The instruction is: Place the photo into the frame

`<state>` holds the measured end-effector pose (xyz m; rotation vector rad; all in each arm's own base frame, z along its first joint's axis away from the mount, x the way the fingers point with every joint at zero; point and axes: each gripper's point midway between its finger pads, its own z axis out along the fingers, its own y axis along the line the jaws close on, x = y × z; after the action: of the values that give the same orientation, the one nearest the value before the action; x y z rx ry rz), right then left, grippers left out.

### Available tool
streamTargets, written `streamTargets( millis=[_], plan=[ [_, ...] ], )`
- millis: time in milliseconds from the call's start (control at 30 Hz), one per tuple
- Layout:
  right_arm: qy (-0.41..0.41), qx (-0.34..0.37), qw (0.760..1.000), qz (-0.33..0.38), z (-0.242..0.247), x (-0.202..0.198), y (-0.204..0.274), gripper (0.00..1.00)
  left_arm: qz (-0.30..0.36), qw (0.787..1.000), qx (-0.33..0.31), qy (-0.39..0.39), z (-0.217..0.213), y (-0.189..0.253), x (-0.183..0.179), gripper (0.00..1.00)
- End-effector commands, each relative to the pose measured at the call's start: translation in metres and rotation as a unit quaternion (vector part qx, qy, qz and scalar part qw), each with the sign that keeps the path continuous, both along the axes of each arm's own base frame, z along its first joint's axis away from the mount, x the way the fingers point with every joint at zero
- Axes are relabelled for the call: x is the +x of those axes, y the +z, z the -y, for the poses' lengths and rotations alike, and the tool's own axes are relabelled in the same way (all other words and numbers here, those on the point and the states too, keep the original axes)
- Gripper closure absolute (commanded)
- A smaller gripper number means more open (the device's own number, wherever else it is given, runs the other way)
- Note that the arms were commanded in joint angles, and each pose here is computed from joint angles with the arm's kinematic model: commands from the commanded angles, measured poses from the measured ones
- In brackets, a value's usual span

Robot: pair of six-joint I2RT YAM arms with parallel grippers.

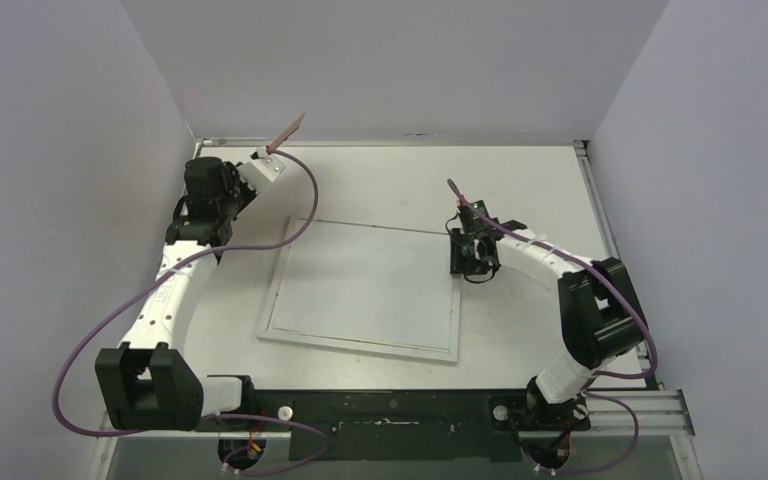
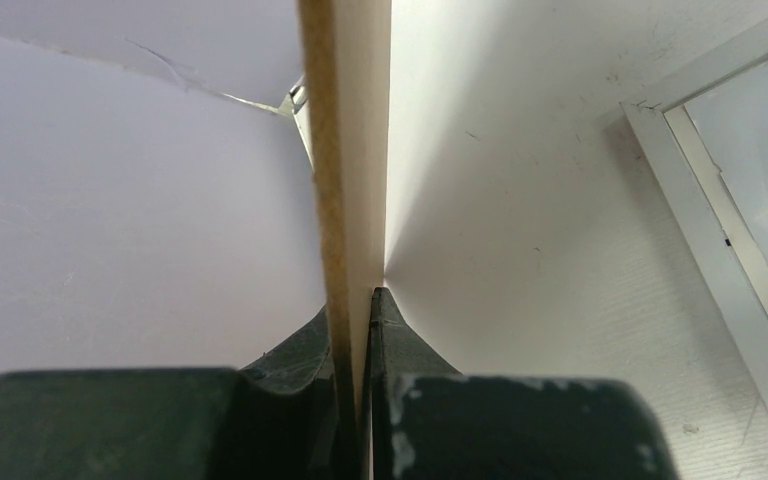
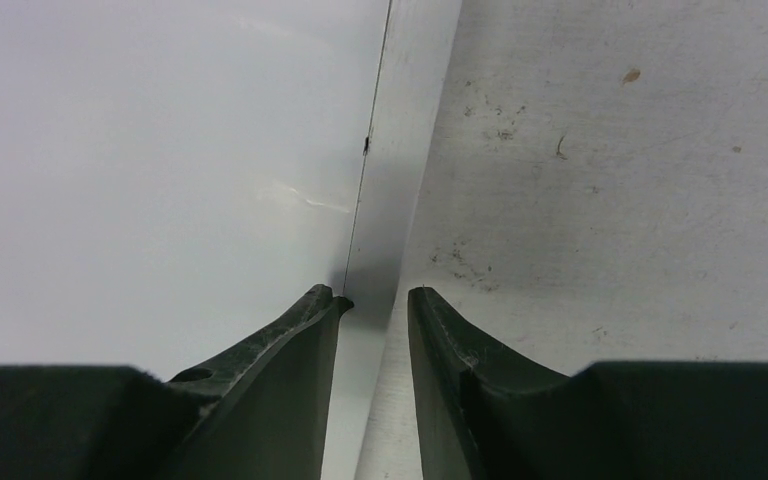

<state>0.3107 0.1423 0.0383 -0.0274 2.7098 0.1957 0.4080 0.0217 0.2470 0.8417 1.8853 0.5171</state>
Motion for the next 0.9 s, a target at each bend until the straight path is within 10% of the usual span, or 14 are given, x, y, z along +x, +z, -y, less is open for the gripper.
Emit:
streamTargets(
  millis=[0,867],
  plan=[
    [0.008,-0.009,1.000,0.009,0.002,0.010,0.000,0.70,0.080,0.997,-0.005,-0.002,-0.001,0.054,0.012,1.00],
    [0.137,-0.136,0.977,0.094,0.000,0.146,0.025,0.86,0.072,0.997,0.001,0.000,-0.007,0.053,0.012,1.00]
  ],
)
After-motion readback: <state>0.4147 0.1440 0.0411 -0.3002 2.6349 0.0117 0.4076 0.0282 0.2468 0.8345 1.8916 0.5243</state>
